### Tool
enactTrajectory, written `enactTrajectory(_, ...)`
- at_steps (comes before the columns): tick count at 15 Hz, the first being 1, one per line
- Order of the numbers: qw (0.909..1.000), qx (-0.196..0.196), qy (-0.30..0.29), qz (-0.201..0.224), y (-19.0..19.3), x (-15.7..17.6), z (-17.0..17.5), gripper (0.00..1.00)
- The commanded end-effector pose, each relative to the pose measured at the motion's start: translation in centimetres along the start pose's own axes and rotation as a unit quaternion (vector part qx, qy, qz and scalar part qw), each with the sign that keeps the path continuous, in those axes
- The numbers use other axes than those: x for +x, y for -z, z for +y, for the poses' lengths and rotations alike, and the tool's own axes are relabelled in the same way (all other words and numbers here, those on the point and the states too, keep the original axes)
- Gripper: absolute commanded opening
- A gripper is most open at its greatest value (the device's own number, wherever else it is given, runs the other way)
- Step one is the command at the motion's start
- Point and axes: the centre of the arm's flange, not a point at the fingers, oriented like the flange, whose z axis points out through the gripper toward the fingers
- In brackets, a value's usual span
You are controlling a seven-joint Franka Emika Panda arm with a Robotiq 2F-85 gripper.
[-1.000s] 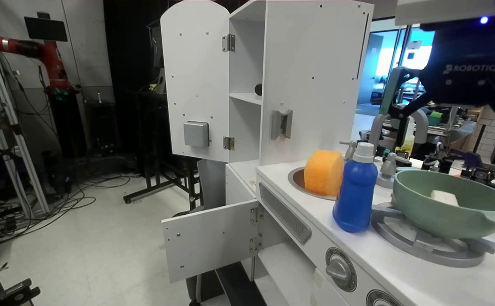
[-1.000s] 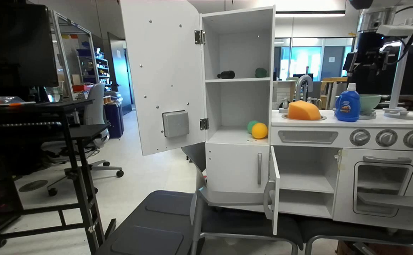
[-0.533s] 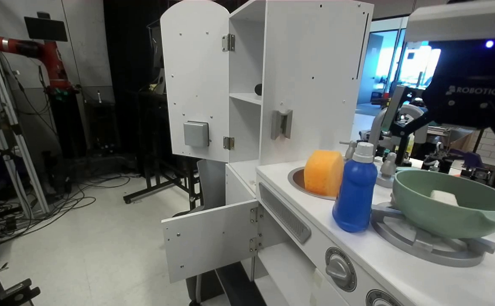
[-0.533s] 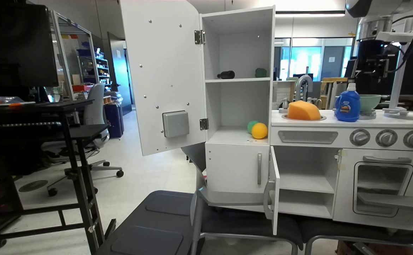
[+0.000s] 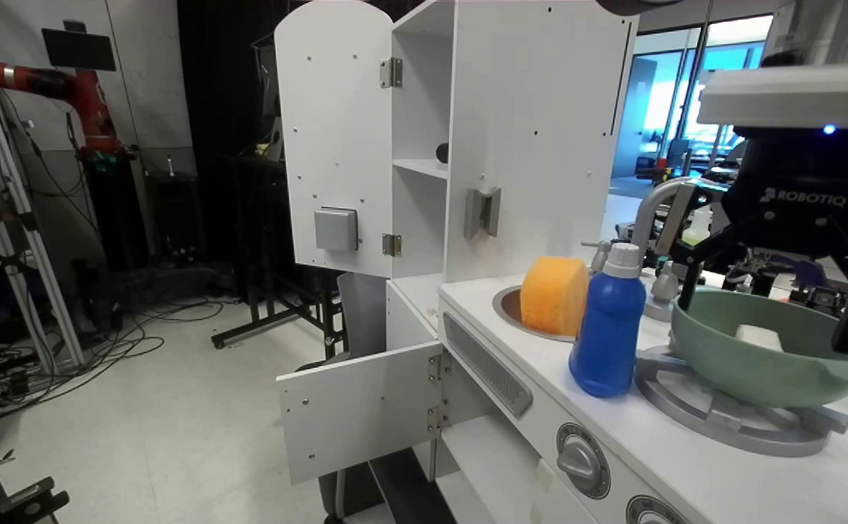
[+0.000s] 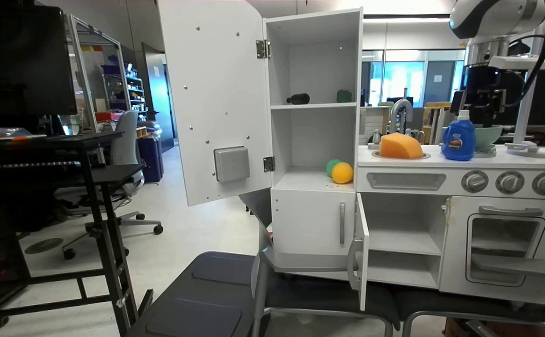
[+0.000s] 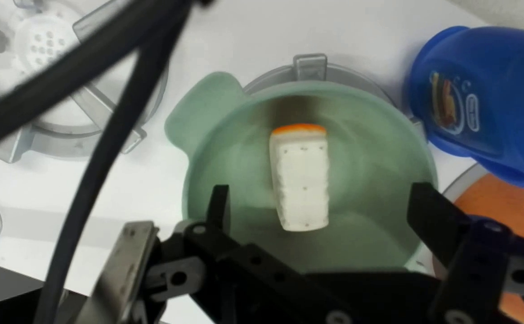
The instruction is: Put the bottle and the toy into the bottom drawer and close the drawer.
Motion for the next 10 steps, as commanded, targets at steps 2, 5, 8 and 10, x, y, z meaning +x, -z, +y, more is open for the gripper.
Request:
enactTrajectory(2,1.0000,-0.003,0.006,-0.007,0.8,2.9,1.1,1.00)
enactTrajectory(5,1.0000,-0.004,0.006,-0.006,0.6,3.0,1.2,1.00)
enactTrajectory(8,1.0000,-0.006,0.006,-0.006,0.3,3.1,1.3,1.00)
enactTrajectory(10,0.9999,-0.006,0.006,-0.005,-0.3,3.2,1.6,1.00)
